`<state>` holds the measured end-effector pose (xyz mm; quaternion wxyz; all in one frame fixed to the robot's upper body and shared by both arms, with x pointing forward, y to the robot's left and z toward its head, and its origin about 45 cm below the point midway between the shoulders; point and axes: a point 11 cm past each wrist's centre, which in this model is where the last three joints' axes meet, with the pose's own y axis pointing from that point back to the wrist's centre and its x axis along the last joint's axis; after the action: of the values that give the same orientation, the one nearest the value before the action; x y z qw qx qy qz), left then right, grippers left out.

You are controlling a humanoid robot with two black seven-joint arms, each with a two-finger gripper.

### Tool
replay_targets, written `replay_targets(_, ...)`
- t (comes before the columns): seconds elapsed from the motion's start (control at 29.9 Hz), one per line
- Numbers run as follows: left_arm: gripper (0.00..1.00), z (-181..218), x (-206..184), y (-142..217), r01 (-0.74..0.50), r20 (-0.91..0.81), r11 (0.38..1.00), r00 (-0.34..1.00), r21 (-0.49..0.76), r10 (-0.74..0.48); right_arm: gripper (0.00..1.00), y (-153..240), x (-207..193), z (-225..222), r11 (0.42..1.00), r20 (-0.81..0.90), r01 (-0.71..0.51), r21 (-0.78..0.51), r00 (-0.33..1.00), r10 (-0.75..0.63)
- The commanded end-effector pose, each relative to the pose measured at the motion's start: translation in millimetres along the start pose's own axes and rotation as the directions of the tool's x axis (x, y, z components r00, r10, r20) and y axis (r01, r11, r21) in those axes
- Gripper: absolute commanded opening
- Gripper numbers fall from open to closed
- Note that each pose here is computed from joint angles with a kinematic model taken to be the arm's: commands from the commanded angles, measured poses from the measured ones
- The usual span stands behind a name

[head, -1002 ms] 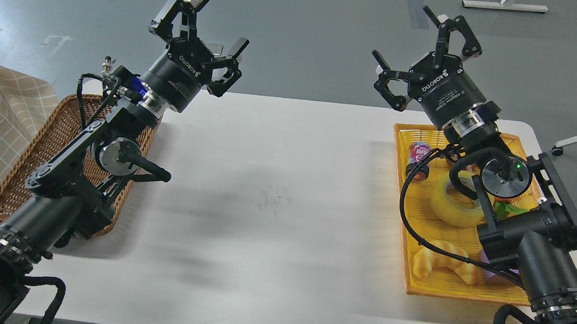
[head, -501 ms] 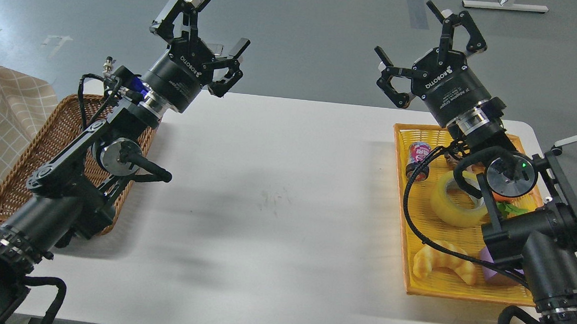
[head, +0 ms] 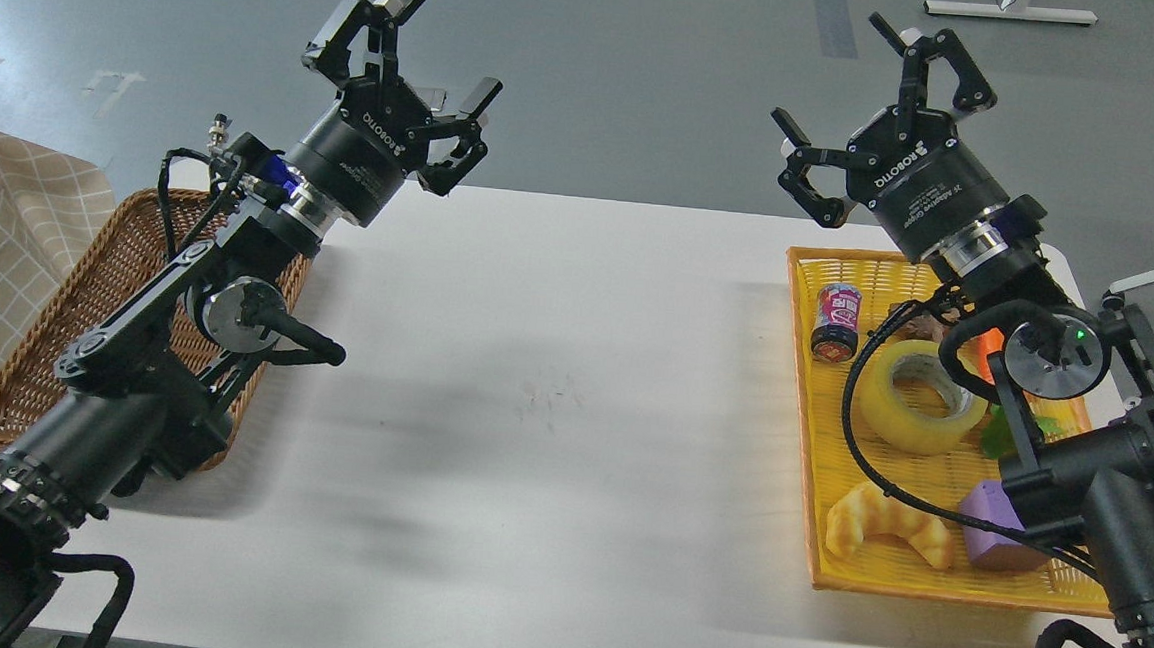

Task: Place and transfer tape with both arms
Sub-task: 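Move the right gripper over the yellow tray toward the tape roll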

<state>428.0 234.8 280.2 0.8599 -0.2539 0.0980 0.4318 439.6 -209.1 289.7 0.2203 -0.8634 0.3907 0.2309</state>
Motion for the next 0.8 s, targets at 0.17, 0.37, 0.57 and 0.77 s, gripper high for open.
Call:
replay_targets(0.17,0.98,2,2,1,-0.003,0.006,1.0,1.0,0.002,0.003,1.0,16,4,-10,0.994,-0.153,-0.009,-0.113,0.988,-0.008)
replay_targets(0.37,0.98,1,2,2,-0.002,0.005,1.0,1.0,0.002,0.002,1.0,29,9,-20,0.978,-0.317,-0.048,-0.203,0.948,-0.02)
replay_targets(0.57,0.98,1,1,2,-0.001,0.005,1.0,1.0,0.003,0.001,1.0,35,9,-19,0.952,-0.488,-0.091,-0.292,0.87,-0.067)
replay_targets(0.77,0.98,1,2,2,-0.002,0.006,1.0,1.0,0.003,0.002,1.0,43,13,-18,0.913,-0.656,-0.167,-0.373,0.743,-0.132)
